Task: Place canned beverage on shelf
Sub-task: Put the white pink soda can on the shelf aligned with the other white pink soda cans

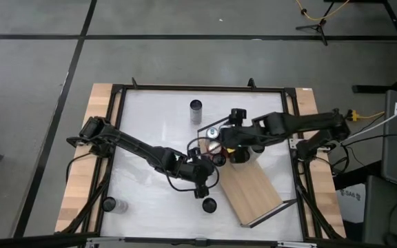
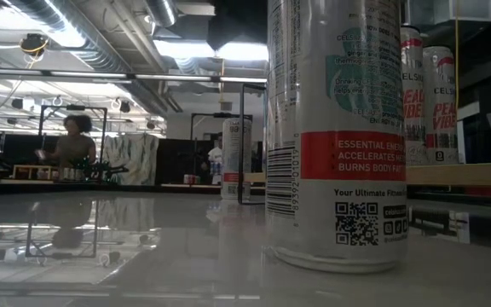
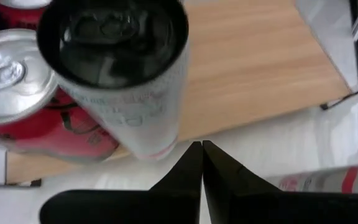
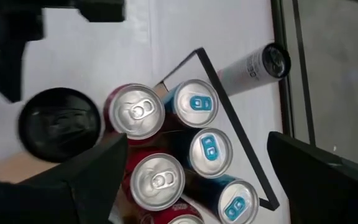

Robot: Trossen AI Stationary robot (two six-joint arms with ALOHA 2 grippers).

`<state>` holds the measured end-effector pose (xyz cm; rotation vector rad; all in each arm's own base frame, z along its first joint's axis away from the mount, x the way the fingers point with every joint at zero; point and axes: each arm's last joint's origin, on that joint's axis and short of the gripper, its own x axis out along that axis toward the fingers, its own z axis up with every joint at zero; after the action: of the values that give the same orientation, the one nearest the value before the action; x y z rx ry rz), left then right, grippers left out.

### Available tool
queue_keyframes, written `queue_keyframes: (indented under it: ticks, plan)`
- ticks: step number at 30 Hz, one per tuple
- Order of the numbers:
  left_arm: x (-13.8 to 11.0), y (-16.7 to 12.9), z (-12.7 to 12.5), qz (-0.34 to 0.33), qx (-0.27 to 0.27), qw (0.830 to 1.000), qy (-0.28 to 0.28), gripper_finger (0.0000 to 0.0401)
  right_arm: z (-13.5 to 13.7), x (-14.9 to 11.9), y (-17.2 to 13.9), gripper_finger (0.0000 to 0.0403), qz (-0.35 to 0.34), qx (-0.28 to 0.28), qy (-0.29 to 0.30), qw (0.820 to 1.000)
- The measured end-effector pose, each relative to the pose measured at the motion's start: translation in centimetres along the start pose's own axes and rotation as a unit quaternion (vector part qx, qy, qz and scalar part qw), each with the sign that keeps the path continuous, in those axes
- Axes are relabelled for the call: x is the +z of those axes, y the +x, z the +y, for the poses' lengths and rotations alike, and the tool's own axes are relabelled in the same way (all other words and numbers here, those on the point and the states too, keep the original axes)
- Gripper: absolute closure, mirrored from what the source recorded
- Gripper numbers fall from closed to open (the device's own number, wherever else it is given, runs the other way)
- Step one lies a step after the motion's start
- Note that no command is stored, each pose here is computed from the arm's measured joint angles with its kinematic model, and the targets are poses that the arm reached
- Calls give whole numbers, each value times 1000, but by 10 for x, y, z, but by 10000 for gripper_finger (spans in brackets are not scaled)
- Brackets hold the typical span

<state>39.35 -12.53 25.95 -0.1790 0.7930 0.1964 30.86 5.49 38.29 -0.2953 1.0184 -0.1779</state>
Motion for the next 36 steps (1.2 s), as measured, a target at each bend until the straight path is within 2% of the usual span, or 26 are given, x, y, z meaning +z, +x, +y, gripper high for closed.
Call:
queue_keyframes:
  ticks: [5, 12, 24, 36]
  plan:
    - [0, 5, 6, -5, 3, 1000, -7, 400, -7, 3, 17, 29, 23, 5, 8, 1000]
    - [2, 6, 10, -14, 26, 1000, -10, 400, -6, 5, 34, 29, 45, 40, 6, 998]
    - [2, 6, 13, -32, 70, 997, -8, 400, 0, 3, 45, 29, 81, 49, -15, 995]
    - [10, 10, 24, -45, 79, 996, -24, 400, 0, -2, 45, 29, 108, 50, -24, 993]
